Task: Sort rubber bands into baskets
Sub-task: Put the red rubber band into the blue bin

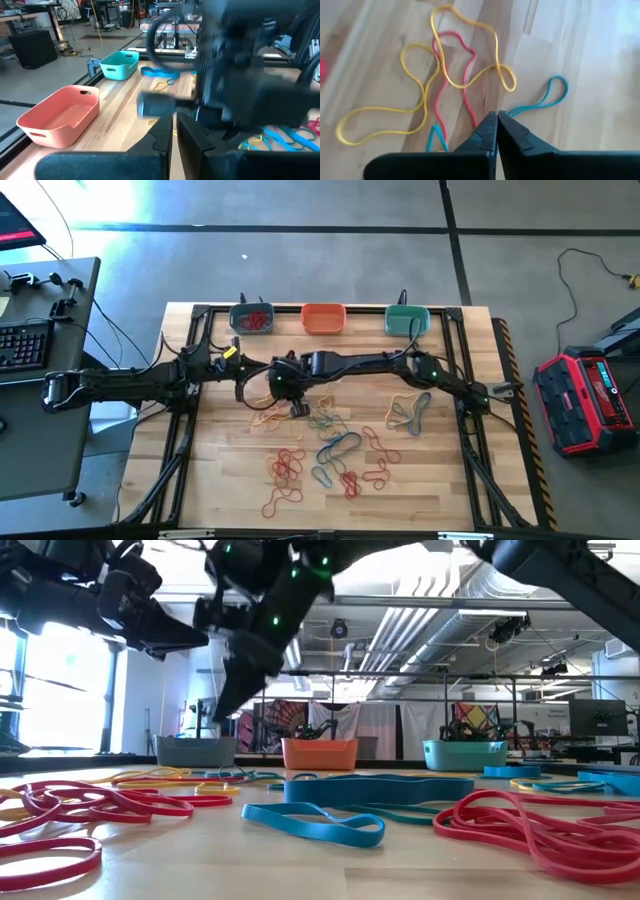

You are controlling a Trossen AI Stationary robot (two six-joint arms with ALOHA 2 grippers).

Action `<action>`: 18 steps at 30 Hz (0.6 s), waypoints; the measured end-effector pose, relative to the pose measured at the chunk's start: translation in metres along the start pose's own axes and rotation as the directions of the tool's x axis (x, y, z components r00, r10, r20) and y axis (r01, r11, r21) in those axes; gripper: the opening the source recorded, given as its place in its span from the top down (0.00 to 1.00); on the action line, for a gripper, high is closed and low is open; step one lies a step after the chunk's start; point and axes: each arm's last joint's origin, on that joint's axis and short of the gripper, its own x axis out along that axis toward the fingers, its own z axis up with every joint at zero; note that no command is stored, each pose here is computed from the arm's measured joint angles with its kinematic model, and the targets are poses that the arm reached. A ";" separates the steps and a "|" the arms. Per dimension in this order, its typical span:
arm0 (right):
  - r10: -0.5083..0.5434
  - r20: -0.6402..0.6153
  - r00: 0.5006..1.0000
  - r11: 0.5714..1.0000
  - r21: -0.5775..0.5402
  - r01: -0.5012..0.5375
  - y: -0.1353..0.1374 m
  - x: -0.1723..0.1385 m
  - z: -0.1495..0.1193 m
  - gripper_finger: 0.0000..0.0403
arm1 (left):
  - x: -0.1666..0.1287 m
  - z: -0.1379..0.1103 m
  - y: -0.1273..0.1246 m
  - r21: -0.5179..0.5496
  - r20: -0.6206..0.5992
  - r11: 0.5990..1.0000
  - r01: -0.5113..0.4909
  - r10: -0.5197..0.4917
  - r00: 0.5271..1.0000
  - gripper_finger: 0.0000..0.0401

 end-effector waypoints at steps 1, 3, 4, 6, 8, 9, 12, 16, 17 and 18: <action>-0.003 0.010 1.000 1.000 0.001 0.003 0.000 -0.005 0.002 1.00 | 0.000 0.000 0.000 -0.001 -0.005 1.000 0.000 0.000 1.000 0.94; 0.008 0.013 1.000 1.000 0.013 -0.009 0.000 -0.008 0.003 1.00 | 0.000 -0.001 0.000 -0.002 -0.012 1.000 0.001 -0.001 1.000 0.92; 0.014 0.012 1.000 1.000 0.021 -0.014 0.001 -0.009 0.002 1.00 | 0.000 -0.001 0.000 -0.003 -0.014 1.000 0.001 -0.001 1.000 0.91; 0.024 -0.004 1.000 0.999 0.027 -0.024 0.002 -0.004 -0.001 0.98 | 0.000 -0.002 0.000 -0.003 -0.016 1.000 0.001 -0.001 1.000 0.89; 0.035 -0.015 0.999 0.999 0.036 -0.035 0.004 0.004 -0.006 0.94 | 0.000 -0.001 0.000 -0.002 -0.015 1.000 0.001 -0.001 1.000 0.87; 0.045 -0.021 0.999 0.998 0.043 -0.044 0.005 0.009 -0.009 0.91 | 0.000 -0.002 0.000 -0.002 -0.015 1.000 0.001 -0.001 1.000 0.86; 0.052 -0.016 0.998 0.998 0.046 -0.052 0.008 0.022 -0.016 0.82 | 0.000 -0.002 0.000 -0.002 -0.017 1.000 0.000 0.000 1.000 0.84; 0.072 -0.010 0.997 0.997 0.040 -0.072 0.005 0.031 -0.026 0.74 | 0.000 -0.002 0.000 -0.001 -0.020 1.000 0.001 -0.001 1.000 0.83; 0.082 -0.008 0.997 0.996 0.045 -0.082 0.005 0.034 -0.029 0.73 | 0.000 -0.002 0.000 0.000 -0.019 1.000 0.001 -0.001 1.000 0.83; 0.091 -0.010 0.996 0.995 0.050 -0.090 0.003 0.037 -0.032 0.72 | 0.001 -0.002 0.000 0.000 -0.020 1.000 0.001 -0.001 1.000 0.83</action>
